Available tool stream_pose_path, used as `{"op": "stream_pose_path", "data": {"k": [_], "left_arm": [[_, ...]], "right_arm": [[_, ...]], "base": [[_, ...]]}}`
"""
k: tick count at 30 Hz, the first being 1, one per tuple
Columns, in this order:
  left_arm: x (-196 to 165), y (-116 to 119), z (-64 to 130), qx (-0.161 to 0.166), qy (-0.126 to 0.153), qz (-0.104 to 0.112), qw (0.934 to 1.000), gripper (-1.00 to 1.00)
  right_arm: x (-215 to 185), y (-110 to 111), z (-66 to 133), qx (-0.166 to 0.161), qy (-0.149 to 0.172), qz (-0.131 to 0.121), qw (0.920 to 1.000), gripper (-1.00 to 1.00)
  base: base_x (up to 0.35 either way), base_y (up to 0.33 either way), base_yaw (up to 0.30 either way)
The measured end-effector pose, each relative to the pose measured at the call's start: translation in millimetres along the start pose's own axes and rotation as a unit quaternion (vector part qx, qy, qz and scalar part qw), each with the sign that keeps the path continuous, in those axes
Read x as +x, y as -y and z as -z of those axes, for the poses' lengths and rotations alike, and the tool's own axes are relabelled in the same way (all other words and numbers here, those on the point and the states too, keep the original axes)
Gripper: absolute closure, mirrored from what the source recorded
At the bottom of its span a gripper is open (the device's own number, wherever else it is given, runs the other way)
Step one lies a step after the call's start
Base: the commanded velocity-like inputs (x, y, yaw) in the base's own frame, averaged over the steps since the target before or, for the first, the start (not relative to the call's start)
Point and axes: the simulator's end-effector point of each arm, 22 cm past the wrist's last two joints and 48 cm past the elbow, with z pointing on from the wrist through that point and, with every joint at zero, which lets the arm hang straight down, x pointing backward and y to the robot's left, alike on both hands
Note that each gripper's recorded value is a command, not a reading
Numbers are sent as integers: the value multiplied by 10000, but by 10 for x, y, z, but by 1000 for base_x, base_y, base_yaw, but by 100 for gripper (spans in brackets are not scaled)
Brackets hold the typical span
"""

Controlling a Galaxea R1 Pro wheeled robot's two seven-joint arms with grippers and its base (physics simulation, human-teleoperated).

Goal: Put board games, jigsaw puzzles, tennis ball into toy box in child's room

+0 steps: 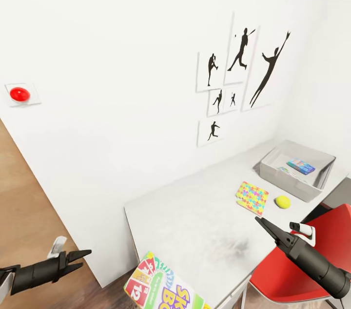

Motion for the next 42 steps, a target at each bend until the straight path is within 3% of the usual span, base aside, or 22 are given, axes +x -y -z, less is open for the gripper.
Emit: {"op": "stream_pose_path", "data": {"k": [5, 11, 15, 18, 24, 36, 42], "left_arm": [[18, -54, -69, -5, 25, -76, 10000, -100], [129, -2, -322, 172, -17, -146, 9997, -100], [281, 11, -506, 208, -224, -262, 9992, -100], [464, 7, -645, 201, -547, -452, 9973, -100], [567, -36, -737, 190, -737, -549, 9956, -100], [645, -111, -901, 265, -771, -749, 9939, -100], [780, -133, -956, 243, -997, -821, 9913, -100]], "right_arm": [[19, 51, -1, 10, 1, -10, 10000, -100], [42, 109, -3, 16, -1, -14, 10000, -100], [61, 149, -3, 26, -9, -13, 10000, -100], [74, 178, -4, 29, -11, -9, 10000, -100], [105, 238, -6, 39, -18, -5, 10000, -100], [163, 356, -1, 42, -21, -2, 10000, -100], [165, 364, 0, 39, -19, 0, 10000, -100]], "base": [[0, 0, 0], [0, 0, 0], [0, 0, 0], [0, 0, 0], [0, 0, 0], [0, 0, 0], [0, 0, 0]]}}
